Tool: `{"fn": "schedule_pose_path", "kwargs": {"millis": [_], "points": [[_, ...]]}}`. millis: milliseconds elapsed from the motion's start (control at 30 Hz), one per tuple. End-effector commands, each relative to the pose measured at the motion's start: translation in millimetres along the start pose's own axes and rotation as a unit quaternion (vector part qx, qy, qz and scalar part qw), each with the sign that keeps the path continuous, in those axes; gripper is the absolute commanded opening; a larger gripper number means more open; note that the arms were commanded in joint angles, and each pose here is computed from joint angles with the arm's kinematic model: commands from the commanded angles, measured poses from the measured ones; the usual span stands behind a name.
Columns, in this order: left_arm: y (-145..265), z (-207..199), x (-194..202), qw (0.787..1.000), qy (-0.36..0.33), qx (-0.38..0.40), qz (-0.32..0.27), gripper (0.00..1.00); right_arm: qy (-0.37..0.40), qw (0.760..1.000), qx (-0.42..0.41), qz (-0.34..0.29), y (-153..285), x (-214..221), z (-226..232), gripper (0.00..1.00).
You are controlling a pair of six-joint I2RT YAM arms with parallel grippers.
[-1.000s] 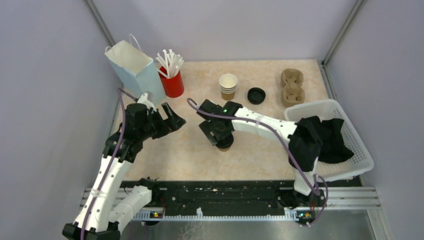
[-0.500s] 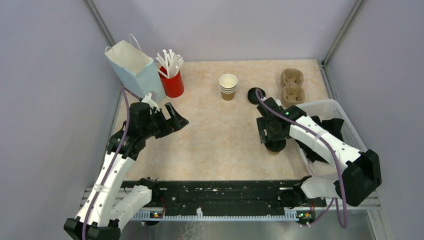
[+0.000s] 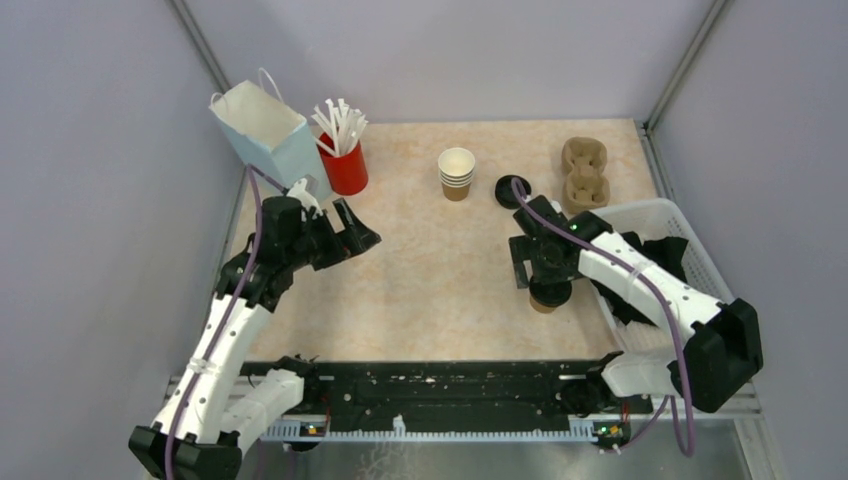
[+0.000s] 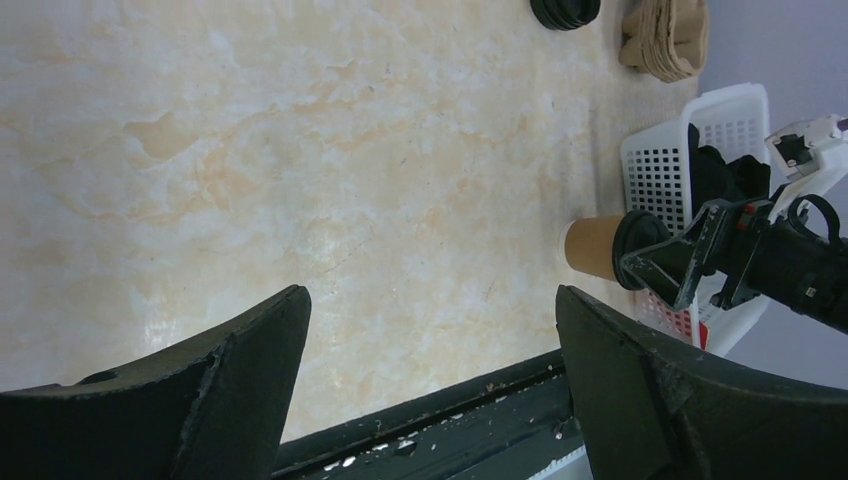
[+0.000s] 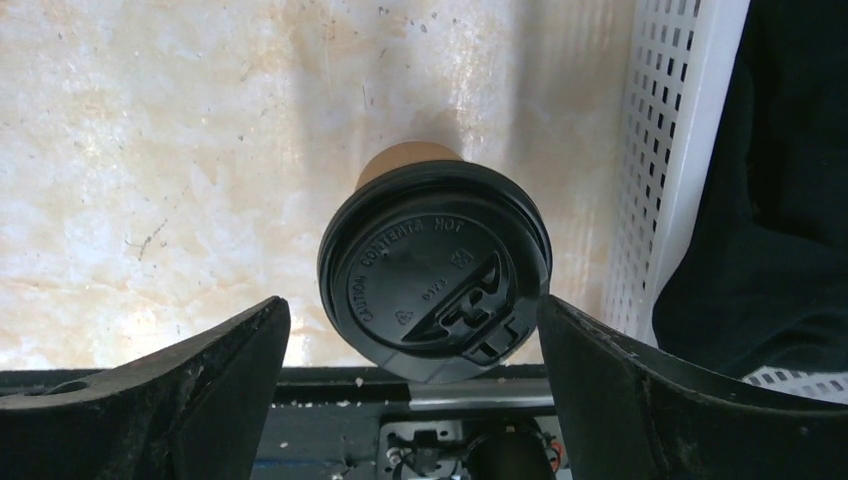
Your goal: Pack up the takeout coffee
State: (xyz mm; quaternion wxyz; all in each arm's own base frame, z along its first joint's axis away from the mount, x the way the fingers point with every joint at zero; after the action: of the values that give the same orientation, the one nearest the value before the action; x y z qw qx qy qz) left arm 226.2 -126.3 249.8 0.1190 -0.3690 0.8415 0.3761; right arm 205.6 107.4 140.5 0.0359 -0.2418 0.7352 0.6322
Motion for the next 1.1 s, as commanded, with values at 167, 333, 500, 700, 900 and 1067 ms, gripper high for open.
{"fn": "schedule_pose_path", "kwargs": {"millis": [167, 333, 500, 700, 900, 1067], "points": [[14.6, -31.2, -34.2, 0.998, -0.041, 0.024, -0.046, 0.98, -0.023, 0.993, -0.078, -0.087, 79.8, -28.4, -1.5, 0.93], [14.4, -44.3, -55.6, 0.996, -0.060, 0.015, -0.061, 0.98, -0.034, 0.972, -0.187, -0.140, 128.7, -15.8, 11.6, 0.93], [12.5, -55.7, -87.6, 0.993, -0.061, -0.009, -0.103, 0.98, -0.042, 0.953, -0.260, -0.154, 158.1, 13.2, 18.0, 0.93], [-5.5, -61.8, -128.9, 0.986, -0.060, -0.048, -0.150, 0.98, -0.051, 0.947, -0.270, -0.165, 169.6, 34.8, 11.0, 0.93], [-35.0, -42.6, -176.8, 0.978, -0.025, -0.096, -0.181, 0.98, -0.081, 0.951, -0.232, -0.190, 164.6, 18.8, 1.8, 0.93], [-41.3, -1.8, -229.5, 0.962, 0.041, -0.156, -0.219, 0.98, -0.097, 0.957, -0.183, -0.202, 150.0, -9.8, -3.4, 0.94]]}}
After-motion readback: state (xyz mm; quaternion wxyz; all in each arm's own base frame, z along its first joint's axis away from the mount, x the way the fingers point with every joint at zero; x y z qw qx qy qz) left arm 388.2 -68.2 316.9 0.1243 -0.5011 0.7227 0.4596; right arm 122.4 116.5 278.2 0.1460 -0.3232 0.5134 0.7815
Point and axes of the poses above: each gripper's point midway between its finger pads, its own y axis back along the fingers, its own z axis along the line the jaws close on, x = y × z, the point moved 2 cm from there along y, back along the fingers, and after that the axes turned 9 degrees about y, right-handed, at the moved point
